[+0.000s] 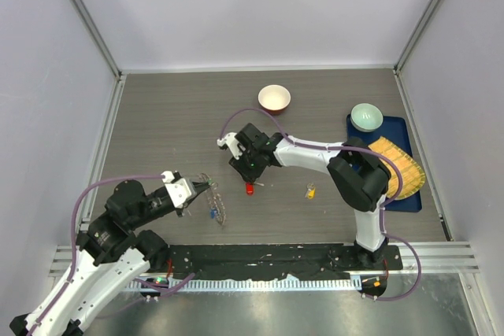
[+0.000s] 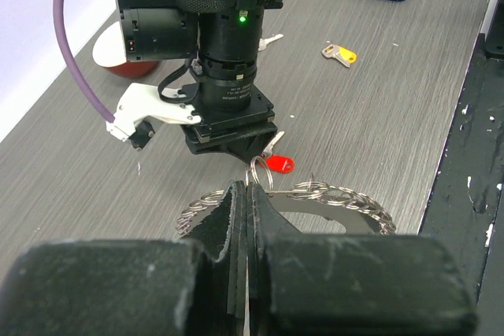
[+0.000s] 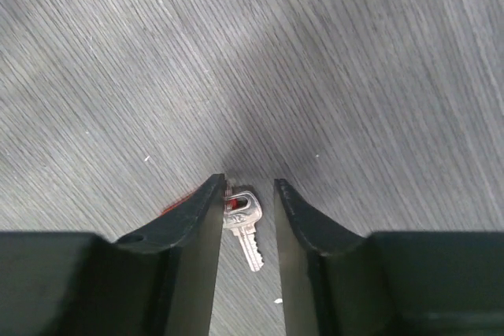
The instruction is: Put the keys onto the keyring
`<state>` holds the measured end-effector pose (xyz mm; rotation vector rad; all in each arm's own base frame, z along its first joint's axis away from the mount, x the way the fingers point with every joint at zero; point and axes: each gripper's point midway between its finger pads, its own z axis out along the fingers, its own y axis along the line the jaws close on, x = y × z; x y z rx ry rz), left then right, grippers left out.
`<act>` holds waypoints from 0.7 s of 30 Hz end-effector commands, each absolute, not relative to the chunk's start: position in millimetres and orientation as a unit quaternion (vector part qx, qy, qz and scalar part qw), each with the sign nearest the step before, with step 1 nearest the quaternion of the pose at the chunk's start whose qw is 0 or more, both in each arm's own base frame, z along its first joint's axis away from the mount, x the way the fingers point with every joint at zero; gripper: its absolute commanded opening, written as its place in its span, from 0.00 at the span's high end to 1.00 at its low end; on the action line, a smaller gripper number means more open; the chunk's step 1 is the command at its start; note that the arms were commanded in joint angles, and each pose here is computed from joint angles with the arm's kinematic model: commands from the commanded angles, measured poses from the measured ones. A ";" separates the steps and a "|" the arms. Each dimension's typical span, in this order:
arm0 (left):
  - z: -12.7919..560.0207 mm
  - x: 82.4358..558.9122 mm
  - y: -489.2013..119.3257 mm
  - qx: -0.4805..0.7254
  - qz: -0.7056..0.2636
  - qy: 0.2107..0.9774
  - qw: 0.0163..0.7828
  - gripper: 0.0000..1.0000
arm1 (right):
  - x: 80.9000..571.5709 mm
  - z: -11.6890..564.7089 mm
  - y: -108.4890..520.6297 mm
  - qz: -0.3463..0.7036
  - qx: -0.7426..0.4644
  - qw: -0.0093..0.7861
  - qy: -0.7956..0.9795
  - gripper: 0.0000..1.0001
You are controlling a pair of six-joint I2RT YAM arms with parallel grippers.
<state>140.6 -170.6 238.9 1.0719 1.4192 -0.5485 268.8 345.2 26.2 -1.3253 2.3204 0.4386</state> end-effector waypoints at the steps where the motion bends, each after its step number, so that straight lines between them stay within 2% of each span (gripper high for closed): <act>1: 255.7 144.0 -174.1 0.457 -0.238 0.591 0.621 1.00 | 281.4 70.4 362.2 0.180 -0.468 0.283 0.818 0.55; 7: 257.2 143.7 -172.9 0.454 -0.237 0.589 0.625 1.00 | 291.0 122.6 364.4 0.209 -0.401 0.380 0.807 0.34; 11: 260.6 143.9 -171.3 0.448 -0.235 0.585 0.634 1.00 | 283.8 144.5 358.0 0.251 -0.358 0.444 0.782 0.33; 15: 263.7 143.2 -170.1 0.444 -0.236 0.581 0.640 1.00 | 260.7 116.6 339.2 0.275 -0.363 0.465 0.759 0.37; 16: 264.1 143.5 -170.0 0.444 -0.235 0.581 0.641 1.00 | 263.9 130.3 343.9 0.291 -0.357 0.502 0.732 0.37; 19: 264.5 144.0 -170.4 0.442 -0.237 0.581 0.642 1.00 | 257.8 120.6 336.0 0.302 -0.353 0.529 0.710 0.39; 21: 263.3 144.5 -171.1 0.443 -0.237 0.582 0.639 1.00 | 253.9 107.0 336.8 0.306 -0.360 0.518 0.713 0.40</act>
